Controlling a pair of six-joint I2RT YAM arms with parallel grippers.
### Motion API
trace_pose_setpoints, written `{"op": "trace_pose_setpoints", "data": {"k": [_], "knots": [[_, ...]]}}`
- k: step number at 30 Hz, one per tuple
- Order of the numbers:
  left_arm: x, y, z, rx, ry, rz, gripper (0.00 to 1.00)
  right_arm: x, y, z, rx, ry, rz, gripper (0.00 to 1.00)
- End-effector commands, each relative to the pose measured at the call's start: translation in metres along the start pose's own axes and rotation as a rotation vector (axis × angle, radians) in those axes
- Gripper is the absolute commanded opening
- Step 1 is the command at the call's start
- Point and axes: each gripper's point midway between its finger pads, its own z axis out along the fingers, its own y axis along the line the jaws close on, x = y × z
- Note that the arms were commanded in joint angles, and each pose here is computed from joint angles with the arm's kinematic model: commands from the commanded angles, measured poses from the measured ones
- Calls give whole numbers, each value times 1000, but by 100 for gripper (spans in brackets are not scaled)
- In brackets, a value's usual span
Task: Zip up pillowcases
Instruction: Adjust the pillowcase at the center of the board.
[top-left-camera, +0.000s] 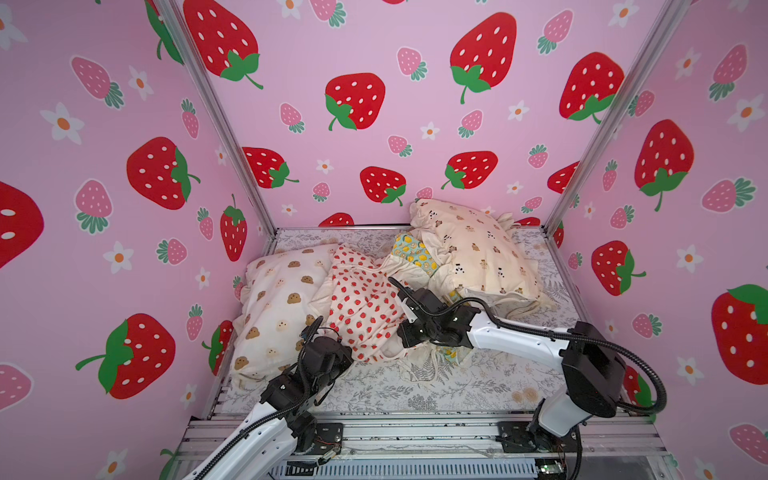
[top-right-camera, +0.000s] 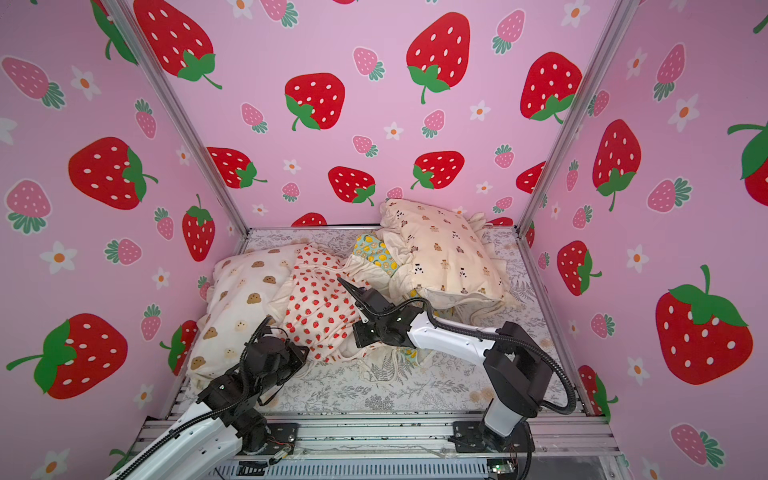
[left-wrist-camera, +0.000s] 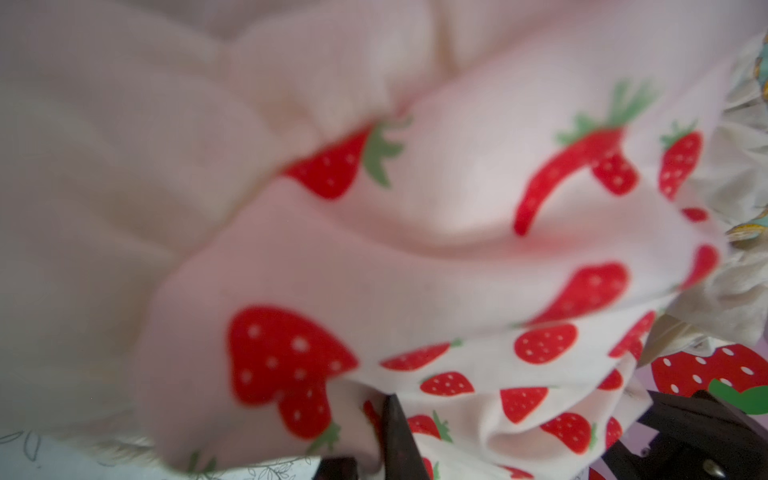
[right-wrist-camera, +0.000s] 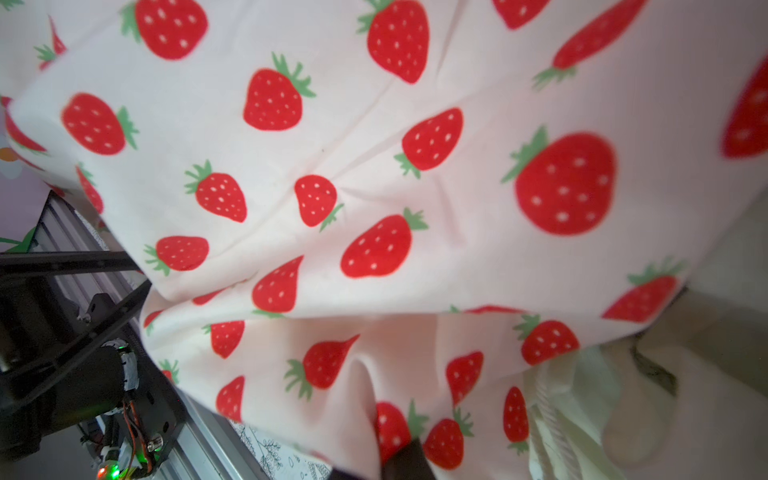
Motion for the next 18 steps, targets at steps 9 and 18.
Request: {"op": "trace_pose_setpoints", "data": {"k": [9, 18], "knots": [[-20, -54, -44, 125, 40, 19, 0, -10, 13, -21, 36, -135, -273, 46], [-24, -78, -62, 179, 84, 27, 0, -15, 28, -33, 128, -283, -563, 85]]}}
